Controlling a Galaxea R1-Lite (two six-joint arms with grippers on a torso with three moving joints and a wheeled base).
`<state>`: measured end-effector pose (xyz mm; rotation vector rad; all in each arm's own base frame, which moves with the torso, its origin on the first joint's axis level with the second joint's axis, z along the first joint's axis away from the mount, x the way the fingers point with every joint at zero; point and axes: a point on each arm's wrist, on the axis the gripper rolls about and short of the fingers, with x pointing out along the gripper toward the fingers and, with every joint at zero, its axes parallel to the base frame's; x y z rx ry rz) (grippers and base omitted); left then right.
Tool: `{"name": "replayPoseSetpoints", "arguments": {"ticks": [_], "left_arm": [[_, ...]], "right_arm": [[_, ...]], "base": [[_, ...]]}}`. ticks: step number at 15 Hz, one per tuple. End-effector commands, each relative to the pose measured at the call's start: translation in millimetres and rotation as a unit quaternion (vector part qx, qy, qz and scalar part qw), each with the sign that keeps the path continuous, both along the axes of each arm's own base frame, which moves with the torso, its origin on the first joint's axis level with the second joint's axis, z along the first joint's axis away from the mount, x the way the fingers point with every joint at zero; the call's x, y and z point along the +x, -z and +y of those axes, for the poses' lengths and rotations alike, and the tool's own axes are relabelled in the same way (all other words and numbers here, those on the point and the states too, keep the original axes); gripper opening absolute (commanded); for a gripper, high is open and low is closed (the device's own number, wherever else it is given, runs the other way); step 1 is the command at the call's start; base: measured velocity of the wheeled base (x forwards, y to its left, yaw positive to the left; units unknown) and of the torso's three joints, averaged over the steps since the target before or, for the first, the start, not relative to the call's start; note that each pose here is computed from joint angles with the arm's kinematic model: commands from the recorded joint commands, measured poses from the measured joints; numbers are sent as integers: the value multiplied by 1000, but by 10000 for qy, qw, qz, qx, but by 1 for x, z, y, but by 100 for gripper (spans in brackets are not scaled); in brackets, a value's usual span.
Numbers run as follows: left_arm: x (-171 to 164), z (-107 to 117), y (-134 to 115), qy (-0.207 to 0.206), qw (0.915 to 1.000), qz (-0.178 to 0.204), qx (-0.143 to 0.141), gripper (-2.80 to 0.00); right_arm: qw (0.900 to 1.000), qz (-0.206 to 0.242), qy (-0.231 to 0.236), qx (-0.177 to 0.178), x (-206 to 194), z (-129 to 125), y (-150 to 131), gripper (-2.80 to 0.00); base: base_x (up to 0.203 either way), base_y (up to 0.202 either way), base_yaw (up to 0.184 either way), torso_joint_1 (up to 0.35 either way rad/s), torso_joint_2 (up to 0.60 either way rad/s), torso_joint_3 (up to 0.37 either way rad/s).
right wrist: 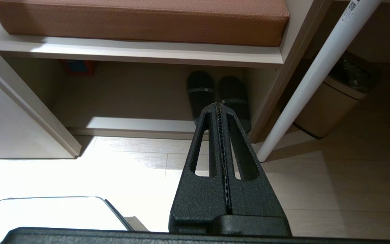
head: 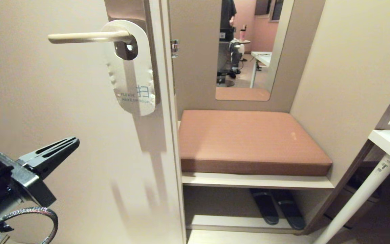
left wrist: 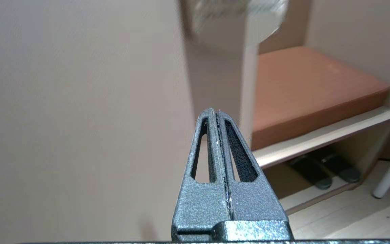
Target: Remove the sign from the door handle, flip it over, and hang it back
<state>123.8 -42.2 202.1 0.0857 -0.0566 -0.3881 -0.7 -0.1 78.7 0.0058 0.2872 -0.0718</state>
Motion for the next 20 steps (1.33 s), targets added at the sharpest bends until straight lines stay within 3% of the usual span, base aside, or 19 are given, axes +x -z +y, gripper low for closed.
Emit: {"name": "replayPoseSetpoints", "arguments": {"ticks": [1, 12, 20], "left_arm": [[-11, 8, 8, -176, 9998, -6, -12, -280], [-71, 34, 59, -1124, 9936, 110, 64, -280], [-113, 42, 98, -1788, 9814, 677, 146, -280]], "right_arm": [[10000, 6, -3, -2, 0, 0, 0, -280], [10000, 7, 2, -4, 0, 0, 0, -280], [10000, 6, 0, -3, 0, 0, 0, -280]], "base": [[0, 0, 0, 0, 0, 0], [0, 0, 0, 0, 0, 0], [0, 0, 0, 0, 0, 0]]}}
